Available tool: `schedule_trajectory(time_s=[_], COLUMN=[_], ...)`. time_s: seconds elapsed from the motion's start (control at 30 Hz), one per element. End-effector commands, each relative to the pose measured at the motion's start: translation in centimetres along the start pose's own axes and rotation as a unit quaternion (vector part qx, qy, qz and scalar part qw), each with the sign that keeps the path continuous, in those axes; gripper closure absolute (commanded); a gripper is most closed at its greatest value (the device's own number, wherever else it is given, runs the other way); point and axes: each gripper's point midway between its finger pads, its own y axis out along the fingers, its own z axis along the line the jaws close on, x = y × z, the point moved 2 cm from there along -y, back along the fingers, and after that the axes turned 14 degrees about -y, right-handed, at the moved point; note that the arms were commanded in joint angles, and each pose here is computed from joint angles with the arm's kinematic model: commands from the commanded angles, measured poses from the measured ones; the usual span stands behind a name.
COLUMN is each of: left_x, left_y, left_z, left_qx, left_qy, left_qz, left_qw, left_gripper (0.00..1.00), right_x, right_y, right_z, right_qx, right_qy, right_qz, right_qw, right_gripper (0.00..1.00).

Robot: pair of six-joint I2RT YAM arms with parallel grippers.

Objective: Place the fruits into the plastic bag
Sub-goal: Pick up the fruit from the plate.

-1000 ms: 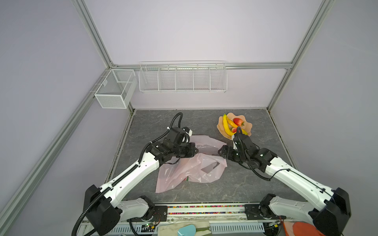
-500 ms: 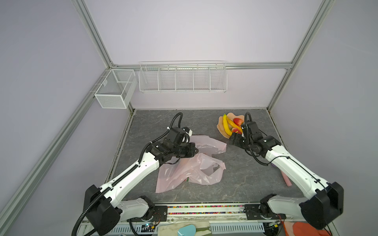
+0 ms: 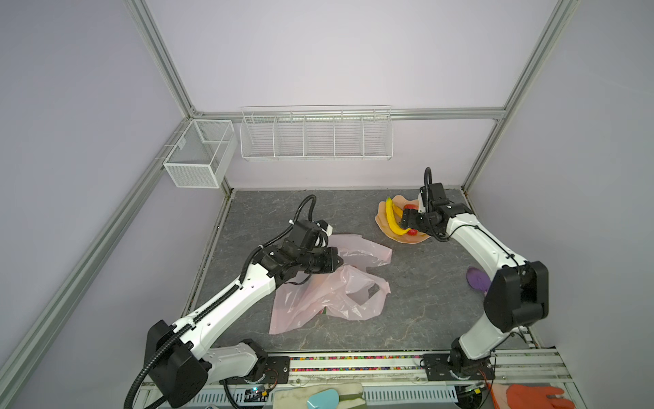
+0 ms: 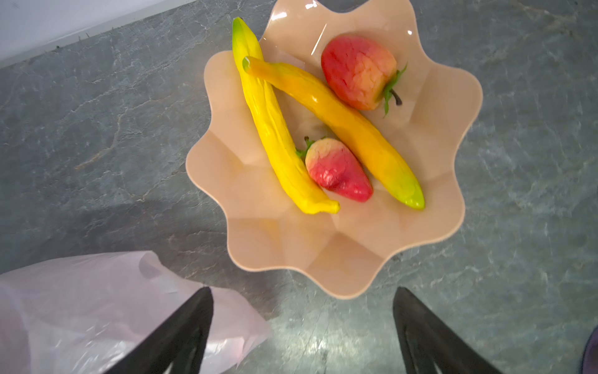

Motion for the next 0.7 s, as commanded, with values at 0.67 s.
schedule_trajectory(time_s=[0.67], left_x=[-0.3], left_y=[-0.6], left_z=[0.4], left_qx=[0.011], left_qy=[-0.024], left_qz=[0.001], left_qw=[1.000], left_gripper=[1.00], right_x=[5.8], right_y=[11.3], right_z=[-7.0], right_qx=[-0.096], right_qy=[0.005], right_qz=[0.050], right_qw=[0.994], right_gripper=[0.11])
